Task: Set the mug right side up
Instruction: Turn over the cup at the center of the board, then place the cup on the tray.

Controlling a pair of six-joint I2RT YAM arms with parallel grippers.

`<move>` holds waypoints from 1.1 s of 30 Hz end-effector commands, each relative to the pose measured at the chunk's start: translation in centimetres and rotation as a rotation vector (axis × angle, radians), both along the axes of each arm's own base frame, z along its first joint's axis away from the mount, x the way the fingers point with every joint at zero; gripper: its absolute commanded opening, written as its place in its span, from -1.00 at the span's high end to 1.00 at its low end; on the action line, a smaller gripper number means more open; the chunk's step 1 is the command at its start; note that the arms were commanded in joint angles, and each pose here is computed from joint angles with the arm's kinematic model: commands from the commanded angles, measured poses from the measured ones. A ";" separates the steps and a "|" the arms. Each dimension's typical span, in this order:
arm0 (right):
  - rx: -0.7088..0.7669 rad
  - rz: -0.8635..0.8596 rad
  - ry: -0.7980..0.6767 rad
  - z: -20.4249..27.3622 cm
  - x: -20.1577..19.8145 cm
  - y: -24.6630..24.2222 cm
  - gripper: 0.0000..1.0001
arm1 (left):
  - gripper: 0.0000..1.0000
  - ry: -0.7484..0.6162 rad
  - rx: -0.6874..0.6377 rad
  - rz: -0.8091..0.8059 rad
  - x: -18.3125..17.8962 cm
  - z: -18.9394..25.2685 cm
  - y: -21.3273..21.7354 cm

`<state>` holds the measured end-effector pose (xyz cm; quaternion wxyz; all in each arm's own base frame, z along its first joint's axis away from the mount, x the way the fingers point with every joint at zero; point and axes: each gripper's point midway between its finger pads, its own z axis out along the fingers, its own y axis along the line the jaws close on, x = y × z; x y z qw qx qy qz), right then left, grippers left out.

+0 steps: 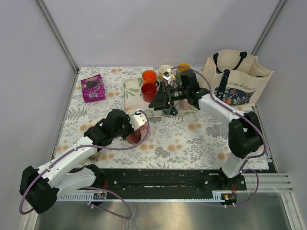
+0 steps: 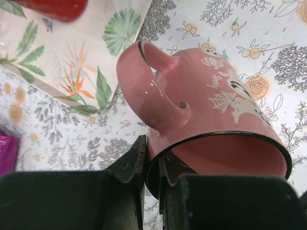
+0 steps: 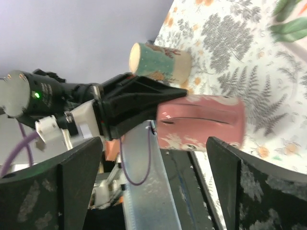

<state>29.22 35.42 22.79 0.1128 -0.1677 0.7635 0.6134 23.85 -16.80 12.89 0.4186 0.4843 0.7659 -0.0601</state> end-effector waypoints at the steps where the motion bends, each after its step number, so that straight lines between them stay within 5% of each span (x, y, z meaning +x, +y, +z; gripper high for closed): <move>1: -0.102 -0.049 -0.211 2.4 0.3 -4.7 -0.99 | 1.00 -0.169 -0.087 -0.127 0.9 8.5 -2.0; 11: -0.374 -0.071 -0.588 3.5 -1.2 -11.1 -0.99 | 1.00 -0.012 0.032 0.002 5.4 9.4 1.1; 23: -0.433 -0.085 -0.625 3.6 -2.4 -12.6 -0.99 | 1.00 0.099 0.090 0.181 14.4 6.3 2.2; 33: -0.421 -0.086 -0.596 2.2 -2.9 -12.6 -0.99 | 1.00 0.225 0.140 0.249 18.0 2.9 4.1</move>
